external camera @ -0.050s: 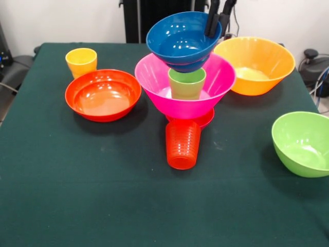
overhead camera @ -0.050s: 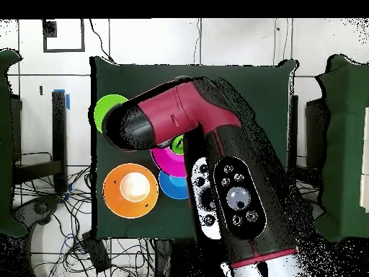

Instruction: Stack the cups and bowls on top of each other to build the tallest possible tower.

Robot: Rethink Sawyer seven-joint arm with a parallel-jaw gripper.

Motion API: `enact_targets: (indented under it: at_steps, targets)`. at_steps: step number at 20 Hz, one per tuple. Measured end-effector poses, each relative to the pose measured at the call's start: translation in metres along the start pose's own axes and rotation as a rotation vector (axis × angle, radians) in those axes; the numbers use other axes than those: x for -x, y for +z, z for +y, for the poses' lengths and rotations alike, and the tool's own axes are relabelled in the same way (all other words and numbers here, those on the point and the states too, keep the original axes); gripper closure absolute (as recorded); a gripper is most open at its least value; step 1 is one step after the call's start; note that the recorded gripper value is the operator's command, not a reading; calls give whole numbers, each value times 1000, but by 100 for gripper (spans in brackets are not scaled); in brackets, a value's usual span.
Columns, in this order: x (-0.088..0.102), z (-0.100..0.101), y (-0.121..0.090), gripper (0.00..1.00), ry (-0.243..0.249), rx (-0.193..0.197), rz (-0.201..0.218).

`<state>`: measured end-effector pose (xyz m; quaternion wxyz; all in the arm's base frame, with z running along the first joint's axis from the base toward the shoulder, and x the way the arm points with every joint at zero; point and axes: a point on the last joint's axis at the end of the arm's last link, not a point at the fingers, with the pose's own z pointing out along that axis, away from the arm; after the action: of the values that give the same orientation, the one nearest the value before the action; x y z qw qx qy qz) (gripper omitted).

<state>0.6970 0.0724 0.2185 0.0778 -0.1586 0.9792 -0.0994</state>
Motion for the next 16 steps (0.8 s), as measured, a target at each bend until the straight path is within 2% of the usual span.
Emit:
enact_targets:
  at_steps: [5,12,16]
  targets:
    - [-4,-3,3,100,-12,-23,5]
    - [-8,4,7,100,-48,-64,12]
    - [-10,6,7,100,-56,-74,15]
